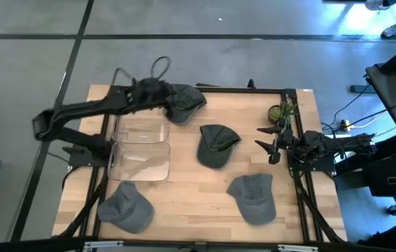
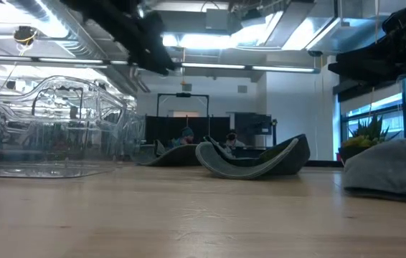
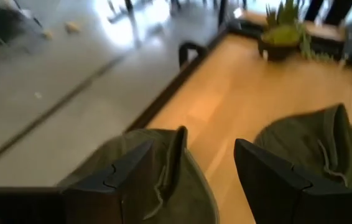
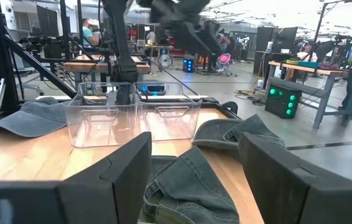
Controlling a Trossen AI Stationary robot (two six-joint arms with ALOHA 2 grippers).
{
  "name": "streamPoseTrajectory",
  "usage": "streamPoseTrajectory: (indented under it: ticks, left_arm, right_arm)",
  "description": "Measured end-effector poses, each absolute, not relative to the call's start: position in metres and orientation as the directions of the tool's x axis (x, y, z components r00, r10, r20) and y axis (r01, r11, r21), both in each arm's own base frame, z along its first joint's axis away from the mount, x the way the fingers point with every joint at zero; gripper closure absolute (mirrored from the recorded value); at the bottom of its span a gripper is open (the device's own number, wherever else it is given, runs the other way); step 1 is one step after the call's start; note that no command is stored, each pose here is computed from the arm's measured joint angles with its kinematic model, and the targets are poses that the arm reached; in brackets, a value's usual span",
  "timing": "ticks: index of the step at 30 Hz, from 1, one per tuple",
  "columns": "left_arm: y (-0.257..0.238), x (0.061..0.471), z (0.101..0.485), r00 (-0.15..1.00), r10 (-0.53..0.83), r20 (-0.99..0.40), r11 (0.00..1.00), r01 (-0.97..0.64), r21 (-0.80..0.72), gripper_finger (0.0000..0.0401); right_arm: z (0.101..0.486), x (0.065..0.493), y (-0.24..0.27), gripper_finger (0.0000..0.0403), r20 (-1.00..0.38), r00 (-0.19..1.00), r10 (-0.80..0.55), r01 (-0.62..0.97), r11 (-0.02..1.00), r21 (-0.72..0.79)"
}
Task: Pick & Place hat
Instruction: Put the top black cap into the top transparent bin
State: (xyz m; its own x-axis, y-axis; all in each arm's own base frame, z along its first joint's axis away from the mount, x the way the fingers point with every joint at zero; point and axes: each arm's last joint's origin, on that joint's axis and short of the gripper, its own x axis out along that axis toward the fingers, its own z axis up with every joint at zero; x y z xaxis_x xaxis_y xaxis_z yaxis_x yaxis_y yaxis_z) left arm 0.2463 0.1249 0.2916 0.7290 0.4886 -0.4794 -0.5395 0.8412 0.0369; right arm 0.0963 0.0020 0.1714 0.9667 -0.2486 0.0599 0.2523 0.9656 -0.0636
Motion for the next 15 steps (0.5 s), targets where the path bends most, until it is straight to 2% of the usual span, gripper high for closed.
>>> streamPoseTrajectory:
  ticks: [8, 15]
  left_arm:
    - [0.161, 0.315, 0.267, 0.683, 0.429, -0.591, 0.888, -0.438, 0.139, 0.0185]
    - [0.176, 0.351, 0.226, 0.628, 0.396, -0.67, 0.904, -0.396, 0.164, 0.0185]
  right_arm:
    - [0.171, 0.096, 0.001, 0.016, 0.059, 0.962, -0.268, 0.272, 0.96, -0.065]
    - [0.171, 0.096, 0.001, 0.016, 0.059, 0.961, -0.269, 0.273, 0.959, -0.073]
